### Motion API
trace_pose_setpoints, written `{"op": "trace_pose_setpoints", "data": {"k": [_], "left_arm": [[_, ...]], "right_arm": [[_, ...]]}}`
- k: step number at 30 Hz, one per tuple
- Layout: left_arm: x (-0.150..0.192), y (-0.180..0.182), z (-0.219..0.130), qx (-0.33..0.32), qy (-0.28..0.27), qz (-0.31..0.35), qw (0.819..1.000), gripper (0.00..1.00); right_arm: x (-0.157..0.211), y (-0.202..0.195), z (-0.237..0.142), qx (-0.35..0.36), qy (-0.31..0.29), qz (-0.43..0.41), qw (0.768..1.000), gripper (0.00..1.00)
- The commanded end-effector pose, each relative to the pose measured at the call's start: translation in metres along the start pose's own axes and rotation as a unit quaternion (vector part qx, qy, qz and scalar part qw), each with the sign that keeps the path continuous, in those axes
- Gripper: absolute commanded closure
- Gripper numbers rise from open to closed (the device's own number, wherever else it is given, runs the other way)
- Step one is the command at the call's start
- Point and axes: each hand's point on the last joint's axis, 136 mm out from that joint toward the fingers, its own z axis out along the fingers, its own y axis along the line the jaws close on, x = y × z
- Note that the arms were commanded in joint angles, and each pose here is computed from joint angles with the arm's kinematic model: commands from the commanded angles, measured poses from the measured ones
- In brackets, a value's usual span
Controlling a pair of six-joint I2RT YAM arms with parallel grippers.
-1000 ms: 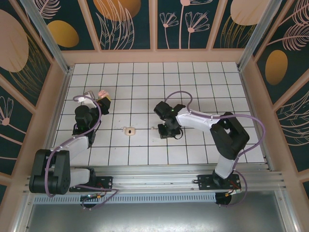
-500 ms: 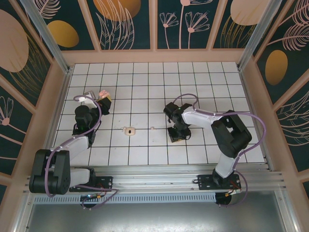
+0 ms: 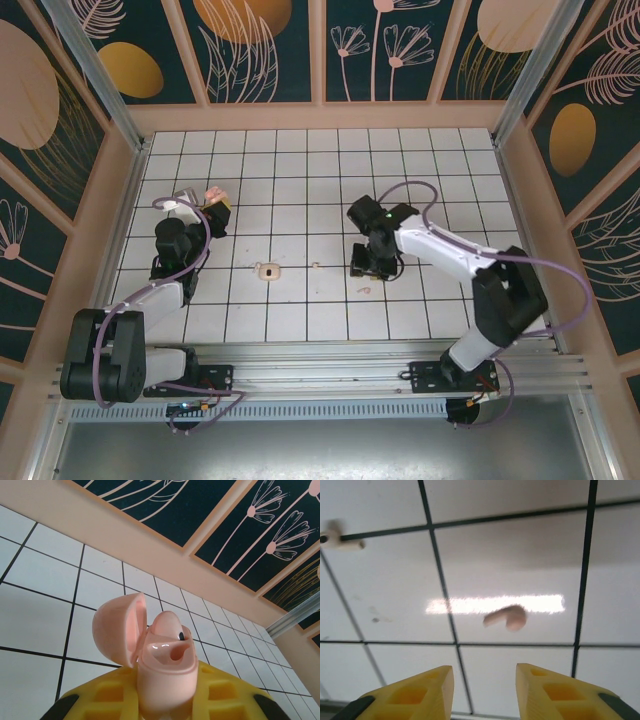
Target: Insert the wireless bluetooth earbuds into the charging case
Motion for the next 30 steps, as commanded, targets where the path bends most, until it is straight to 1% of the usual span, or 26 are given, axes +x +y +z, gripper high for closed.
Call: {"op": "trace_pose_setpoints", "data": {"k": [1, 4, 12, 21, 30], "left_arm": [[-0.013, -0.009, -0.001, 0.016, -0.016, 0.017, 1.0, 0.96], [-0.012, -0.01, -0.001, 0.019, -0.012, 0.018, 1.0, 0.96], [-0.011, -0.01, -0.003, 0.02, -0.014, 0.014, 1.0, 0.96], [-0.012, -0.011, -0.003, 0.02, -0.015, 0.014, 1.0, 0.96], [-0.011, -0.009, -0.003, 0.017, -0.014, 0.015, 1.0, 0.96]], "right_arm": [[0.034, 0.005, 0.007, -0.038, 0.036, 0.138, 0.989, 0.62], [0.041, 0.004, 0.017, -0.052, 0.032, 0.165, 0.984, 0.64], [0.033, -0.012, 0.038, -0.031, 0.019, 0.173, 0.984, 0.65], [0.015, -0.022, 0.044, -0.019, -0.004, 0.176, 0.984, 0.65], [0.013, -0.029, 0.057, -0.011, 0.005, 0.178, 0.984, 0.62]]}}
